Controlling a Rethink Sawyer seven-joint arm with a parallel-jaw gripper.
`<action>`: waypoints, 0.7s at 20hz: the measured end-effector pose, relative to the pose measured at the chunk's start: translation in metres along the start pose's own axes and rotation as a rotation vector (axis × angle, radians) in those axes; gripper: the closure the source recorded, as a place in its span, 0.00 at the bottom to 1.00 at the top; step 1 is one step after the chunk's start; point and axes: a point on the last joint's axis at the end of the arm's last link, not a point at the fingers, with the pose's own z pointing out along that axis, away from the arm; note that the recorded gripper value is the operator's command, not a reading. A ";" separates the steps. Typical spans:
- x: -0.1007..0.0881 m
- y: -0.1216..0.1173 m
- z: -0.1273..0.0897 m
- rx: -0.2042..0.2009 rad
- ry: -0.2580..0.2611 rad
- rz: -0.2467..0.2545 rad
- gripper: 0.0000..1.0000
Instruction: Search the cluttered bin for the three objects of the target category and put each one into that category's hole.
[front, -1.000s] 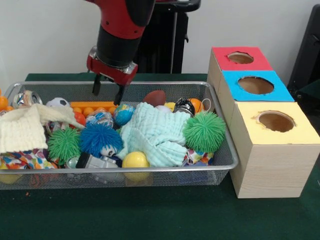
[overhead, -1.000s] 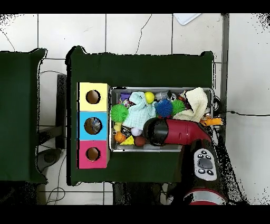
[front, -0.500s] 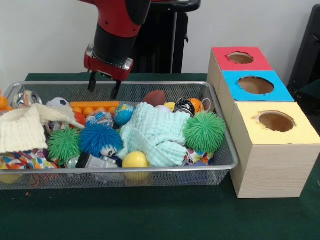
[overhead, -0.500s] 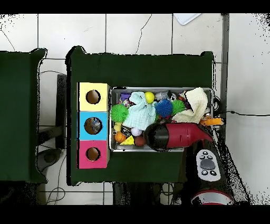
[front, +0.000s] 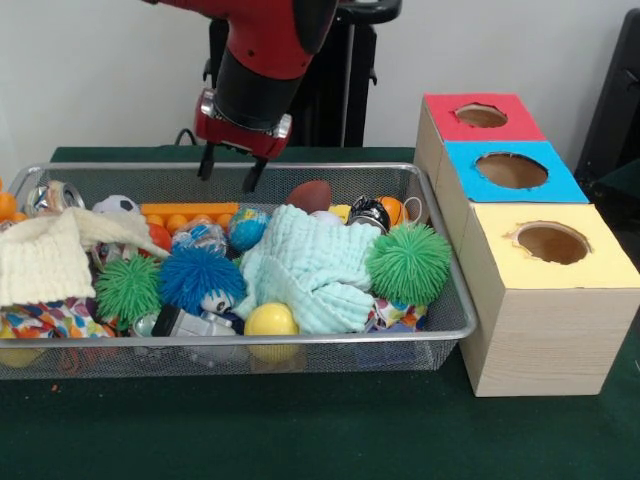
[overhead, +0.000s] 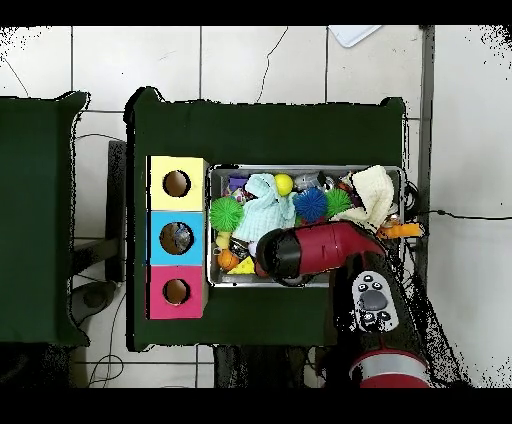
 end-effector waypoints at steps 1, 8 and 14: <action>-0.001 0.001 -0.001 -0.001 -0.001 -0.002 0.00; -0.005 -0.004 -0.004 0.032 -0.043 -0.070 0.00; -0.002 -0.031 0.010 0.063 -0.051 -0.092 0.00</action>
